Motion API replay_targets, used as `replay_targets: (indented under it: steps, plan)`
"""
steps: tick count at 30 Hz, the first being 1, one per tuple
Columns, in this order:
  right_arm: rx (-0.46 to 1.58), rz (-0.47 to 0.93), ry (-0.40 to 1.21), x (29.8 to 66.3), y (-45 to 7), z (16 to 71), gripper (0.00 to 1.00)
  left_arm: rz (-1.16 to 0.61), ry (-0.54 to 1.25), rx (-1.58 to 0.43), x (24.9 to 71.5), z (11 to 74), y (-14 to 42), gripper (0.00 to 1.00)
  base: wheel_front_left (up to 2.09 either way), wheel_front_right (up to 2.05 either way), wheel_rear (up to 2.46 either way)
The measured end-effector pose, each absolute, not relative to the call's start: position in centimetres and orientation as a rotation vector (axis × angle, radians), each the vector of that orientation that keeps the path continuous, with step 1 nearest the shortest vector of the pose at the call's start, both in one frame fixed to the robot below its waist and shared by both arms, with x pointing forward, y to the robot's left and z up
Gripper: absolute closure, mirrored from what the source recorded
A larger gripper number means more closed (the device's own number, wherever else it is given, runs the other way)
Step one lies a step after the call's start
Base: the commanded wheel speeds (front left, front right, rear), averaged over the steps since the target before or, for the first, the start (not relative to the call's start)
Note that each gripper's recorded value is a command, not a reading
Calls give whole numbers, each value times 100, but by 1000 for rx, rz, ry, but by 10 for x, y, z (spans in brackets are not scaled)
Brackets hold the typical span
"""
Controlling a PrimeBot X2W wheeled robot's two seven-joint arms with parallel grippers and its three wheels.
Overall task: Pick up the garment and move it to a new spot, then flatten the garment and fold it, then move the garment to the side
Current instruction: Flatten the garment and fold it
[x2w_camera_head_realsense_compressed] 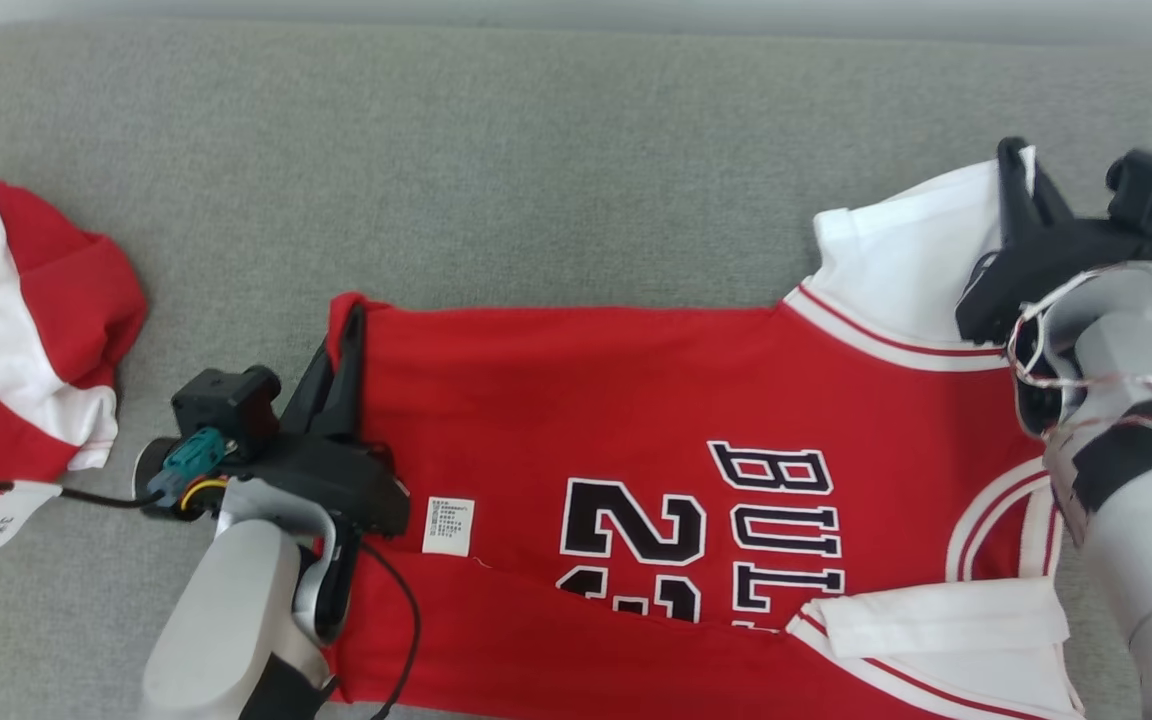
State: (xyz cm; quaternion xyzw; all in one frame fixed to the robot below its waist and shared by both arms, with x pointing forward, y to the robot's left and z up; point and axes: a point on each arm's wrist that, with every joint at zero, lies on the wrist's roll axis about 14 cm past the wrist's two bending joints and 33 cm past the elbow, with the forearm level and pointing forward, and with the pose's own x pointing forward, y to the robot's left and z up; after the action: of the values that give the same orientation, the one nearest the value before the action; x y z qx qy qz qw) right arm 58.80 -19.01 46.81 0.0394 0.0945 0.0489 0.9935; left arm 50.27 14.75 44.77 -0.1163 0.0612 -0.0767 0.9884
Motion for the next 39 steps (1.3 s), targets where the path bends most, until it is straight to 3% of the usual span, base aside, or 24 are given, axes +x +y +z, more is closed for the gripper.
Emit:
replay_targets:
  steps: [14,25,39]
  plan:
    - [342,164,77,479,-189,480,100,-185,104,-239,473,460,139,100,0,0,0]
    - [422,185,114,399,-190,468,100,-210,71,-240,457,473,133,100,0,0,0]
    - [484,141,157,350,-196,455,100,-221,88,-184,420,462,141,100,0,0,0]
